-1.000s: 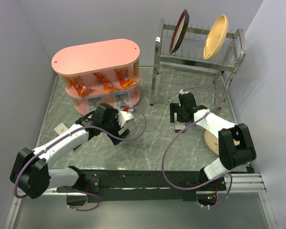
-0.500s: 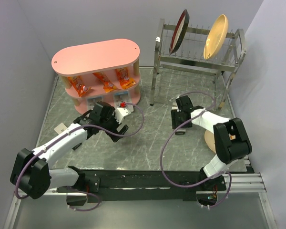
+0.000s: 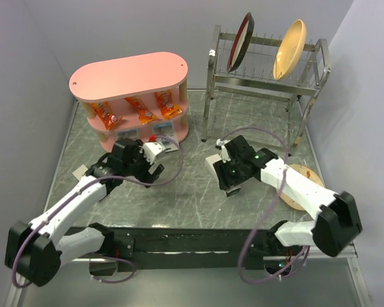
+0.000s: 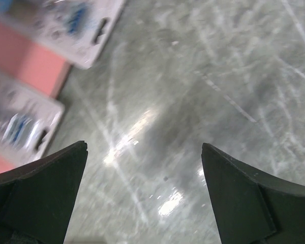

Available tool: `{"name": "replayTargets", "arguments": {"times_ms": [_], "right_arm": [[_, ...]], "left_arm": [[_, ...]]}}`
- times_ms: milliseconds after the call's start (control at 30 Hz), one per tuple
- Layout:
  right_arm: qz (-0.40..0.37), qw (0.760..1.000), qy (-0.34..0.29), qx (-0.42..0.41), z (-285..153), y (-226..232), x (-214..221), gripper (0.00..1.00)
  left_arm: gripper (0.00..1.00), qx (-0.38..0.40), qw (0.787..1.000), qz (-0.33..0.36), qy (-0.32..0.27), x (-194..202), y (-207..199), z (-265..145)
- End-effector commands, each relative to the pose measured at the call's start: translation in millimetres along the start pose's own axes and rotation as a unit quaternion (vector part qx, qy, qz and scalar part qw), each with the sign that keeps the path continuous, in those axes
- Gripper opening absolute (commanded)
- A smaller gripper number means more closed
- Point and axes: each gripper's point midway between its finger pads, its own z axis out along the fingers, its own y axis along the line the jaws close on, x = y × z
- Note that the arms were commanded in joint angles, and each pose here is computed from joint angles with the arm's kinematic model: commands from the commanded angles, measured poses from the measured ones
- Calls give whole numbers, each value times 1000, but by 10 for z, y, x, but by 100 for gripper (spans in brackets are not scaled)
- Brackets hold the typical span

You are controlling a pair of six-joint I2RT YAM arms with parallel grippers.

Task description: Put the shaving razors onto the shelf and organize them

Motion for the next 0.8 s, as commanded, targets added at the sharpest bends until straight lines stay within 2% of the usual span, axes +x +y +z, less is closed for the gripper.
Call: {"name": "replayTargets", "arguments": {"times_ms": [0, 33, 100, 133, 167, 200, 267, 300, 333, 367, 400, 433, 467, 500, 533, 600, 667, 733, 767], "right_arm": [[-59, 993, -90, -57, -738, 416, -449, 37], [-70, 986, -132, -69, -1000, 529, -699, 37], [-97, 979, -158, -79, -1251, 698, -882, 37], [-117, 968, -204, -86, -1560, 799, -1124, 37], [-132, 965, -211, -85, -1616, 876, -1230, 37], [-138, 952, -257, -87, -1938, 944, -1473, 38], [-135, 951, -267, -78, -1966, 991, -1759, 39], [-133, 939, -307, -79, -2225, 1045, -1988, 39], [-139, 934, -322, -61, -2277, 1020, -2150, 40], [-138, 941, -306, -47, -2071, 1030, -2326, 40], [-135, 926, -348, -48, -2342, 1076, -2559, 40], [-139, 923, -355, -44, -2343, 1106, -2687, 40], [-141, 930, -337, -36, -2076, 1129, -2849, 41], [-135, 918, -373, -28, -2269, 1132, -3037, 41], [-129, 921, -366, -19, -2062, 1134, -3173, 42], [-115, 912, -394, -21, -2077, 1151, -3371, 42], [-105, 896, -431, -22, -2107, 1191, -3557, 42], [-80, 896, -437, -23, -1962, 1170, -3645, 42], [-69, 886, -458, -24, -2049, 1172, -3751, 42]], "left_arm": [[99, -52, 998, -3, -27, -40, 208, -277], [99, -54, 998, 1, -28, -41, 222, -324], [100, -52, 998, 3, -46, -89, 189, -442], [99, -52, 997, -3, -54, -108, 179, -515], [99, -52, 997, -9, -56, -111, 176, -546], [100, -55, 996, -26, -61, -136, 196, -585], [100, -52, 996, -42, -65, -143, 183, -636], [99, -43, 995, -54, -71, -166, 168, -664], [100, -42, 995, -62, -73, -169, 168, -694], [99, -39, 994, -70, -75, -170, 166, -708], [99, -46, 992, -86, -76, -154, 213, -732], [99, -40, 992, -91, -82, -161, 198, -752], [100, -40, 991, -96, -84, -153, 206, -762], [100, -48, 989, -111, -86, -128, 259, -786], [100, -46, 988, -118, -92, -138, 261, -814], [99, -59, 982, -149, -96, -105, 348, -858], [100, -56, 982, -152, -97, -87, 358, -873], [99, -75, 979, -165, -97, -57, 444, -911], [99, -78, 977, -172, -97, -55, 461, -932]]}}
